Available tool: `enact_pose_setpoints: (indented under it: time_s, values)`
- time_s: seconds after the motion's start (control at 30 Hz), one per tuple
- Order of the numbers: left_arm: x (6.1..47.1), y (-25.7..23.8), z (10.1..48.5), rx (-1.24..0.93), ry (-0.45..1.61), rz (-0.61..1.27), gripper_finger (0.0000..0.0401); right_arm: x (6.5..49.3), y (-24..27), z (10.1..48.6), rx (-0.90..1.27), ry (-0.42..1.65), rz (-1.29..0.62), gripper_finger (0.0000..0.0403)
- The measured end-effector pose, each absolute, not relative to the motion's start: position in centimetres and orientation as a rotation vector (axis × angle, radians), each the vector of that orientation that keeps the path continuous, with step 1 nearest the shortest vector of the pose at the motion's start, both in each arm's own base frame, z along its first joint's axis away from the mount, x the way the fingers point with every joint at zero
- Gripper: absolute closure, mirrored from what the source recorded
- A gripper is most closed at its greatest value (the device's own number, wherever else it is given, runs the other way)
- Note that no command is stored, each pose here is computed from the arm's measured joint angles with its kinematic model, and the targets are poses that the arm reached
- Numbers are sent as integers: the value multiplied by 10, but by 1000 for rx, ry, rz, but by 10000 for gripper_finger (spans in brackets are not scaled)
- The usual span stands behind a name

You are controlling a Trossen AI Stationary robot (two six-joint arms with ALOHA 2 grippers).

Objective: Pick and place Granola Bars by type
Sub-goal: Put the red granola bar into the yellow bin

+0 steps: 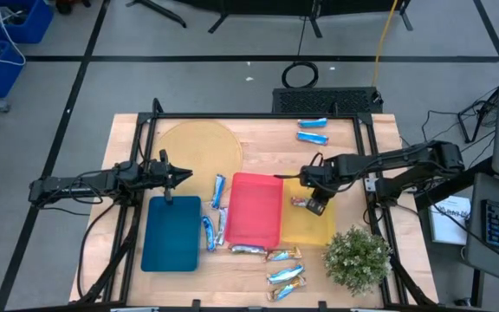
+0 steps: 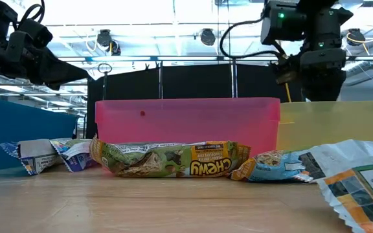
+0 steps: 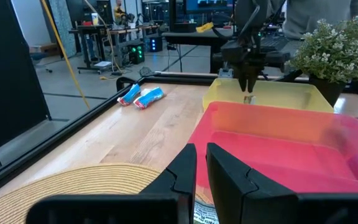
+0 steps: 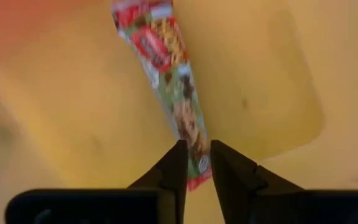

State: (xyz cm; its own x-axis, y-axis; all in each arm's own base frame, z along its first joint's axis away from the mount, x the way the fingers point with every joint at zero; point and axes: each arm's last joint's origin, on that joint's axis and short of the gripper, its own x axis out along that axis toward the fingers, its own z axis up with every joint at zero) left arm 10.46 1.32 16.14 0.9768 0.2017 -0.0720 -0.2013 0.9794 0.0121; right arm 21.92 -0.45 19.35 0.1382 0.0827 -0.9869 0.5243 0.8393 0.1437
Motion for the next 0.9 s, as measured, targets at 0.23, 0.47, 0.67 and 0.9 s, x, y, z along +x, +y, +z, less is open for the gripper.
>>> enact_pose_setpoints:
  time_s: [0.23,0.47,0.67,0.9]
  values:
    - [105,13,161,5,73,203,354,220,-13,226,536,1225,-314,304]
    - [105,13,161,6,73,203,354,229,-32,285,340,747,-339,292]
    - [105,13,162,40,76,201,354,221,-83,309,176,717,-559,267]
    - [105,13,162,45,76,201,354,203,-165,296,317,918,-708,235]
